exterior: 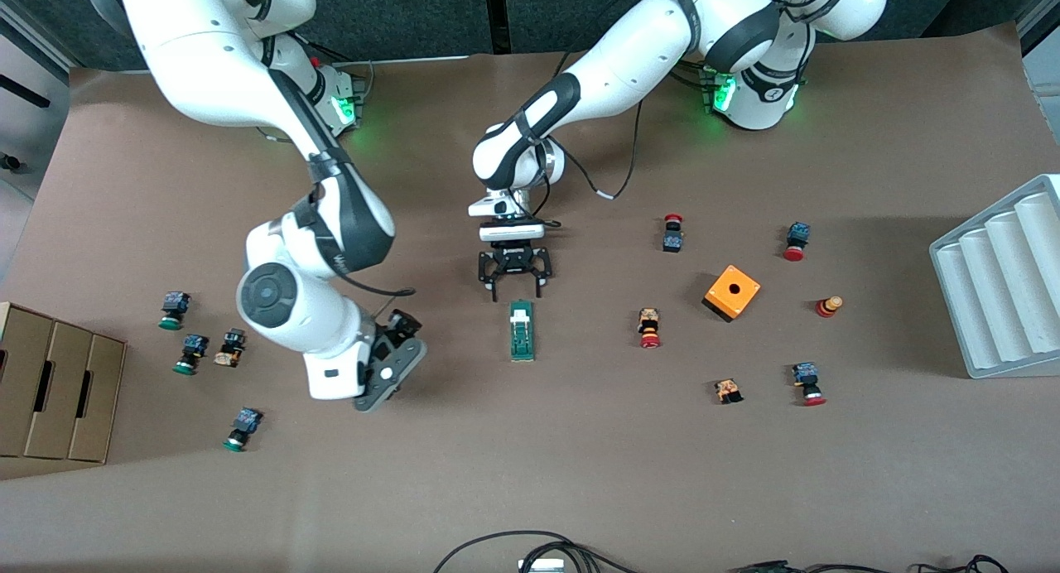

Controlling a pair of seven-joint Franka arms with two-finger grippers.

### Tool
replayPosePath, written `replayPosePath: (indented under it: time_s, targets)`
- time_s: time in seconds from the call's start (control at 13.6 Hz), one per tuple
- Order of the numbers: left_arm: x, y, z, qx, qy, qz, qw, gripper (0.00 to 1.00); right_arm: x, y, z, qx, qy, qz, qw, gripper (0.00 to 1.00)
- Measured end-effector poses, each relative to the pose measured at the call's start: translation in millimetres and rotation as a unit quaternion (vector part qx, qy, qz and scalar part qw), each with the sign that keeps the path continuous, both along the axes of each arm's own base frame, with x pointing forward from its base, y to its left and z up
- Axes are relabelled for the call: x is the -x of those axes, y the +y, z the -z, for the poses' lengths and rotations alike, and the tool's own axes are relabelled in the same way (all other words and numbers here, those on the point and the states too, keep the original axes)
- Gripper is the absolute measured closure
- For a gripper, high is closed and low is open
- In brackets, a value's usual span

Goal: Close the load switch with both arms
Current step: 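Grasp the switch base with the left gripper while the right gripper approaches, then lower the right gripper onto the white switch handle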

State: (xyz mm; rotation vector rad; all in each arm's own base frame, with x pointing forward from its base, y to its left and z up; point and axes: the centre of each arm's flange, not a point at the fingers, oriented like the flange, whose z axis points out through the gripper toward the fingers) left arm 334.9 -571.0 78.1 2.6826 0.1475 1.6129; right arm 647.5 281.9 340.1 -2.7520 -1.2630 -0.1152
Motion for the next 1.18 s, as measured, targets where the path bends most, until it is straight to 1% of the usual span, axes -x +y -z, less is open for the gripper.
replayPosePath:
  time_s: [0.15, 0.44, 0.51, 0.59, 0.66, 0.73, 0.81, 0.88, 0.95, 1.1, 1.18]
  targets:
    - [0, 1, 7, -0.008, -0.022, 0.004, 1.000, 0.05, 5, 28, 7, -0.001, -0.005, -0.033, 0.999, 0.00]
    - [6, -3, 12, -0.017, -0.045, 0.002, 0.999, 0.08, 9, 49, 22, 0.000, -0.003, -0.054, 0.999, 0.00]
    - [8, -4, 13, -0.019, -0.048, 0.002, 0.999, 0.14, 9, 53, 24, -0.001, -0.004, -0.056, 0.998, 0.00]
    - [9, -4, 13, -0.021, -0.051, 0.001, 0.999, 0.15, 10, 56, 27, -0.001, -0.006, -0.058, 0.998, 0.00]
    - [9, -4, 13, -0.022, -0.053, 0.001, 0.998, 0.21, 12, 60, 30, -0.002, -0.008, -0.061, 0.998, 0.00]
    - [10, -5, 14, -0.022, -0.054, 0.001, 0.998, 0.21, 14, 67, 34, -0.003, -0.010, -0.065, 0.998, 0.00]
    - [10, -5, 13, -0.022, -0.055, 0.001, 0.998, 0.28, 18, 76, 38, -0.003, -0.012, -0.071, 0.997, 0.01]
    - [10, -5, 13, -0.023, -0.056, 0.001, 0.998, 0.33, 22, 84, 42, -0.004, -0.014, -0.076, 0.997, 0.01]
    - [10, -5, 14, -0.024, -0.058, 0.002, 0.998, 0.33, 25, 90, 45, -0.004, -0.014, -0.080, 0.997, 0.01]
    - [11, -3, 15, -0.029, -0.064, 0.000, 0.998, 0.44, 30, 99, 51, -0.003, -0.012, -0.088, 0.996, 0.01]
    - [11, -3, 15, -0.029, -0.065, 0.000, 0.997, 0.44, 34, 106, 54, -0.003, -0.011, -0.093, 0.996, 0.01]
